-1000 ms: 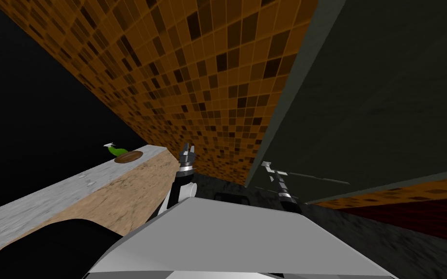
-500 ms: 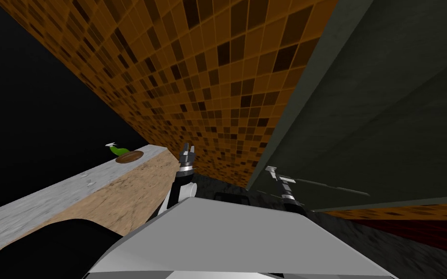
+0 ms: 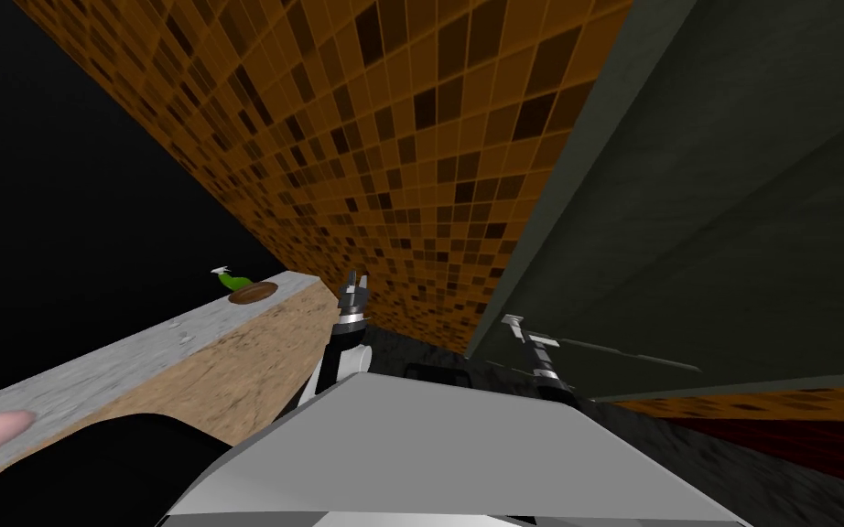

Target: Pull the door open

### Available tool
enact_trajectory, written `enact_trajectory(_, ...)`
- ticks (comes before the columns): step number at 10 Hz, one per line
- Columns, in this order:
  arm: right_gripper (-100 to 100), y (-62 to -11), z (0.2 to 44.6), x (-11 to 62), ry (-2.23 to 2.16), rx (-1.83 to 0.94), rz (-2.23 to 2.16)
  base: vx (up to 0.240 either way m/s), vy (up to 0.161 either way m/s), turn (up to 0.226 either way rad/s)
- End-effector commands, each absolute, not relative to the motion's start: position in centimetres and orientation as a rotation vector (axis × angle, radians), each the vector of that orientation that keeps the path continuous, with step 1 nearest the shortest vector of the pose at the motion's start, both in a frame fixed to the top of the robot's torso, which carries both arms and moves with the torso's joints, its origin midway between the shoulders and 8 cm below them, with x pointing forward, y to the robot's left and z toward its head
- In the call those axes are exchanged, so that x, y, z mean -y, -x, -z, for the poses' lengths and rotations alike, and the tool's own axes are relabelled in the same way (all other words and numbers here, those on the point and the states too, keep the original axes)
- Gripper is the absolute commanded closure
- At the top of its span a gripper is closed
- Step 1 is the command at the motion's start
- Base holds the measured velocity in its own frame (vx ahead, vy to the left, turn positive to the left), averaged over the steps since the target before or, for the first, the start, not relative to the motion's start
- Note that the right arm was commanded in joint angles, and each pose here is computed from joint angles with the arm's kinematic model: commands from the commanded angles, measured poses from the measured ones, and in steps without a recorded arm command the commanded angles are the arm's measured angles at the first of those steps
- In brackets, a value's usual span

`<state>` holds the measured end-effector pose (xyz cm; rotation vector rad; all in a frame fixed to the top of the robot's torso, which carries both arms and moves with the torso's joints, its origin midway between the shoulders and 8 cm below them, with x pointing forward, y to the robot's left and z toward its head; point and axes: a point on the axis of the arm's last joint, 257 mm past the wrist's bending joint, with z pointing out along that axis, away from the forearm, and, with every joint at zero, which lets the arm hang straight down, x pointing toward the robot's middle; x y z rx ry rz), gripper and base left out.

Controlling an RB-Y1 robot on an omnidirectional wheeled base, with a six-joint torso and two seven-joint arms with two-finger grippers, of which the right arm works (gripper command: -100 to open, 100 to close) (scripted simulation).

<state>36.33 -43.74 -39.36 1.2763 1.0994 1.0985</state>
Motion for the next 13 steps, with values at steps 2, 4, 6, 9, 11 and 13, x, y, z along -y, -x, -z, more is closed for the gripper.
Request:
enact_trajectory(2,100,-35.0,39.4,43.7,-1.264,-1.118,-1.119,-0.201,-0.072,0.159)
enact_trajectory(4,100,-34.0,39.3,43.8,-1.253,-1.135,-1.135,-0.213,-0.043,0.154)
enact_trajectory(6,100,-32.9,39.3,43.9,-1.243,-1.151,-1.151,-0.217,-0.054,0.148)
enact_trajectory(9,100,-31.7,39.7,43.9,-1.245,-1.164,-1.162,-0.168,-0.034,0.130)
enact_trajectory(11,100,-30.5,39.6,44.4,-1.242,-1.165,-1.164,-0.236,-0.084,0.233)
enact_trajectory(13,100,-29.3,39.5,45.0,-1.239,-1.166,-1.166,-0.215,-0.052,0.224)
